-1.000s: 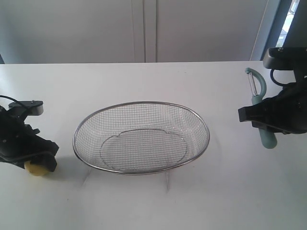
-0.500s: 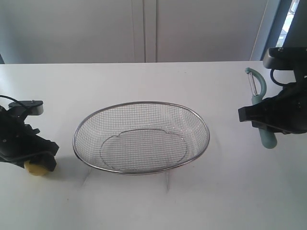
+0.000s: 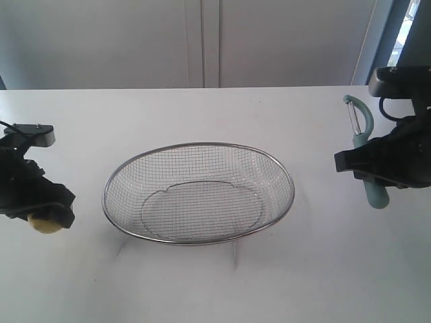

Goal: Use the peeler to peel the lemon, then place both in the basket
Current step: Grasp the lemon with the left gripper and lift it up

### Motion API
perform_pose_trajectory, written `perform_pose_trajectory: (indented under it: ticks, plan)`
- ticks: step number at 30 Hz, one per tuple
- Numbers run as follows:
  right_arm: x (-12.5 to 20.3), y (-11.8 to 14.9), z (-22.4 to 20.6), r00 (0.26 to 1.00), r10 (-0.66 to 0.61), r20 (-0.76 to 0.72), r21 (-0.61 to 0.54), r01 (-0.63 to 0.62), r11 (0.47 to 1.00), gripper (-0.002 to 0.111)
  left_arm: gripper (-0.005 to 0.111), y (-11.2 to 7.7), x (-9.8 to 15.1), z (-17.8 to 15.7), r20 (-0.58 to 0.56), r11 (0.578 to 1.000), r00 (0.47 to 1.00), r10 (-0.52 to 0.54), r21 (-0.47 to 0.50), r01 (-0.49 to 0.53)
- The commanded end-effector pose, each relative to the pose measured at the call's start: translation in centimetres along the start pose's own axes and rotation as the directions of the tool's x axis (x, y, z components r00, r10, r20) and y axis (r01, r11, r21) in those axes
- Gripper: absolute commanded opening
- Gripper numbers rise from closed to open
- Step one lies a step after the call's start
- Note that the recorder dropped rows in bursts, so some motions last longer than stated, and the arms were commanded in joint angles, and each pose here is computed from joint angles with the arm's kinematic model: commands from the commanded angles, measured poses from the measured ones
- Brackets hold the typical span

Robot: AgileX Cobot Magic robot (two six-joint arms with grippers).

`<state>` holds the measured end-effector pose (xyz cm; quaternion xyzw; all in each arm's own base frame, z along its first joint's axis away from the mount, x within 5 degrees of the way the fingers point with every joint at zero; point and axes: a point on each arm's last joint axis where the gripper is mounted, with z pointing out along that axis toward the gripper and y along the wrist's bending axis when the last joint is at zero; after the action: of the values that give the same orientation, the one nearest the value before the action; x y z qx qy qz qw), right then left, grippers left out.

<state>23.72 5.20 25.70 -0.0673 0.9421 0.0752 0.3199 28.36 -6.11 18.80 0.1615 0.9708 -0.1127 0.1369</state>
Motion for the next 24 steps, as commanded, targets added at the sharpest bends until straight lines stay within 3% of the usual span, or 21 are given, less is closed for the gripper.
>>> perform_pose_trajectory:
  ticks: [1, 7, 13, 19, 24]
  plan:
    - [0.0, 0.0, -0.1, 1.0, -0.018, 0.01, 0.001, 0.018, 1.0, 0.0, 0.0, -0.6, 0.1, -2.1, 0.046, 0.998, 0.997, 0.058, 0.002, -0.058]
    - [0.0, 0.0, -0.1, 0.999, -0.036, 0.01, 0.001, 0.036, 0.999, 0.0, 0.0, -1.4, 0.4, -4.6, 0.121, 0.991, 0.984, 0.131, -0.01, -0.13]
    - [0.0, 0.0, -0.1, 0.999, -0.038, 0.01, 0.001, 0.038, 0.999, 0.0, 0.0, -2.9, 1.3, -6.3, 0.238, 0.973, 0.948, 0.21, 0.044, -0.226]
    - [0.0, 0.0, -0.1, 0.999, -0.036, 0.01, 0.0, 0.036, 0.999, 0.0, 0.0, -4.7, 2.1, -8.7, 0.401, 0.931, 0.869, 0.291, 0.09, -0.353]
    - [0.0, 0.0, -0.1, 0.999, -0.036, 0.008, 0.0, 0.036, 0.999, 0.0, 0.0, -6.0, 3.0, -10.5, 0.522, 0.881, 0.771, 0.365, 0.076, -0.468]
